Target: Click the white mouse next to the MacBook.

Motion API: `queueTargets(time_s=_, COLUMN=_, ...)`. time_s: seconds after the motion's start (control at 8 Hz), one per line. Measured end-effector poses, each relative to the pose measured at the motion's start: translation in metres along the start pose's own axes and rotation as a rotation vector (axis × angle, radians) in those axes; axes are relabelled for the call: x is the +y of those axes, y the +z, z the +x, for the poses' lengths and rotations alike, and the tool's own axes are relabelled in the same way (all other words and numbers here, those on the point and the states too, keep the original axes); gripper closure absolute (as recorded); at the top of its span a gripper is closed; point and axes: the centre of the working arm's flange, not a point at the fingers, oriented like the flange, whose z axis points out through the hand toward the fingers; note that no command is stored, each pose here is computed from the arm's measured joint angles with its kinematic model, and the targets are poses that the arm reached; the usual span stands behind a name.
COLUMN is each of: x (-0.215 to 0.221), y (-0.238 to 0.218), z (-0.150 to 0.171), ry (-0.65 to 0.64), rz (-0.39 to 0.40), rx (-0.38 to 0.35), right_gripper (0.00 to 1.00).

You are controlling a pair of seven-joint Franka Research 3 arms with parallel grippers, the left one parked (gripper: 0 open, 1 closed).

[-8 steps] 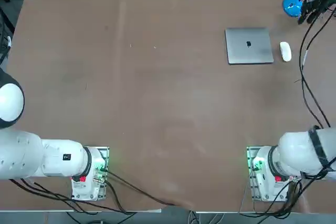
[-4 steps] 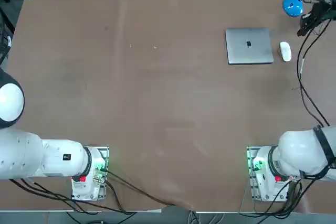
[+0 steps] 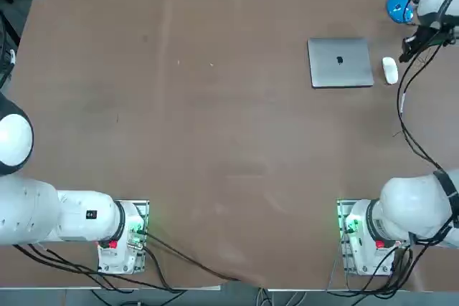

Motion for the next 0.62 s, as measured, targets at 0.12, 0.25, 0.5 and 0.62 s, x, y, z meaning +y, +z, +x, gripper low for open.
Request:
queueTargets(time_s=0.12, x=0.000, y=0.011, z=-0.001, ry=0.000, rz=-0.001, rx=0.002, right_gripper=0.99)
queueTargets(time_s=0.25, x=-0.001, y=0.021, z=-0.002, ry=-0.002, rz=-0.005, rx=0.010, right_gripper=0.99)
queueTargets(time_s=0.5, x=-0.004, y=0.041, z=-0.005, ry=-0.004, rz=-0.007, rx=0.014, right_gripper=0.99)
queueTargets(time_s=0.62, x=-0.005, y=0.050, z=-0.005, ry=-0.005, rz=-0.005, rx=0.010, right_gripper=0.99)
